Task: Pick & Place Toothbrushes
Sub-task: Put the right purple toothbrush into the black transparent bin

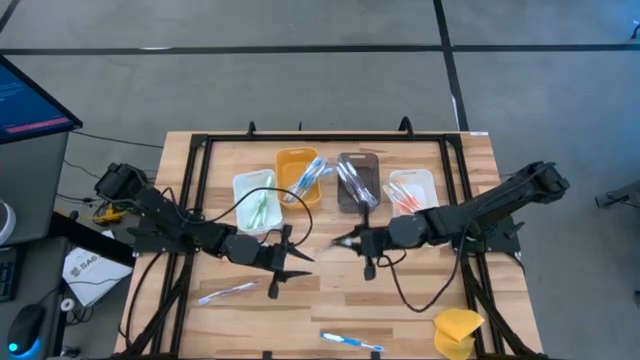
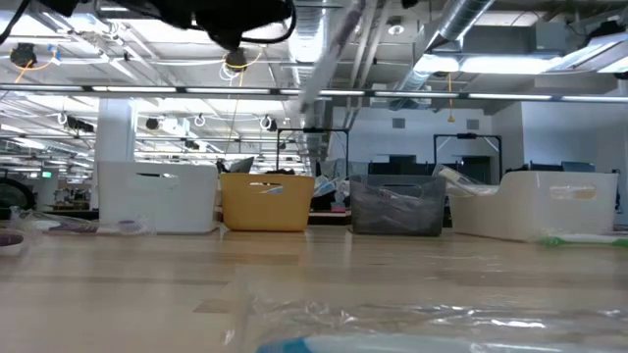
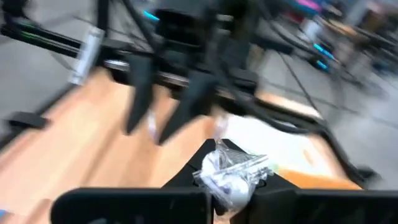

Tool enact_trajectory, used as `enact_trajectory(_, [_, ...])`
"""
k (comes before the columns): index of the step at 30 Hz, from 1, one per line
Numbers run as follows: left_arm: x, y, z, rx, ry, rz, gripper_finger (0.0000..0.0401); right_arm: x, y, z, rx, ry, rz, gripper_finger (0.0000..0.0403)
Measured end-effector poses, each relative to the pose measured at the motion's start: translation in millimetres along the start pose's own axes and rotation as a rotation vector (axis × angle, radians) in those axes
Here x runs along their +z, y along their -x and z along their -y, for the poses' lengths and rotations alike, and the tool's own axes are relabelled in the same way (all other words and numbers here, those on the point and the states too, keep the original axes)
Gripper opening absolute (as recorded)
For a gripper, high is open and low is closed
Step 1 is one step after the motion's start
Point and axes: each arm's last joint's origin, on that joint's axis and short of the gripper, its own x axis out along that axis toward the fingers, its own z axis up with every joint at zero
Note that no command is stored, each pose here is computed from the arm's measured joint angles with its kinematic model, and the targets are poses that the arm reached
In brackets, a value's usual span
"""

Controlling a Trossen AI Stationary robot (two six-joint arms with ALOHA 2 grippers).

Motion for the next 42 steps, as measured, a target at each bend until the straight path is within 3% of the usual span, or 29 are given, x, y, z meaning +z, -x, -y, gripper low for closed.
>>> enact_trajectory(3, [-11,2,1,-0.004,0.027,-0.037,0.0147,8,8,8,-0.102,-0.026,-0.095,0.0006])
enact_trajectory(9, [-29,6,0,0.004,0.185,-0.091,0.0149,34,21,50,-0.317,-0.257,-0.338,0.0005])
enact_trajectory(15, [-43,11,0,0.006,0.210,-0.130,0.0143,56,22,99,-0.396,-0.375,-0.538,0.0005])
enact_trajectory(20, [-48,12,0,0.007,0.245,-0.144,0.0143,55,16,148,-0.463,-0.528,-0.717,0.0005])
enact_trajectory(29, [-52,14,2,-0.048,0.241,-0.169,0.0143,3,-29,214,-0.355,-0.731,-0.947,0.0007])
enact_trajectory(35, [-53,14,4,-0.097,0.238,-0.188,0.0140,-37,-55,227,-0.345,-0.760,-1.117,0.0005])
enact_trajectory(42, [-56,14,4,-0.096,0.232,-0.212,0.0140,-65,-74,230,-0.285,-0.763,-1.210,0.0013])
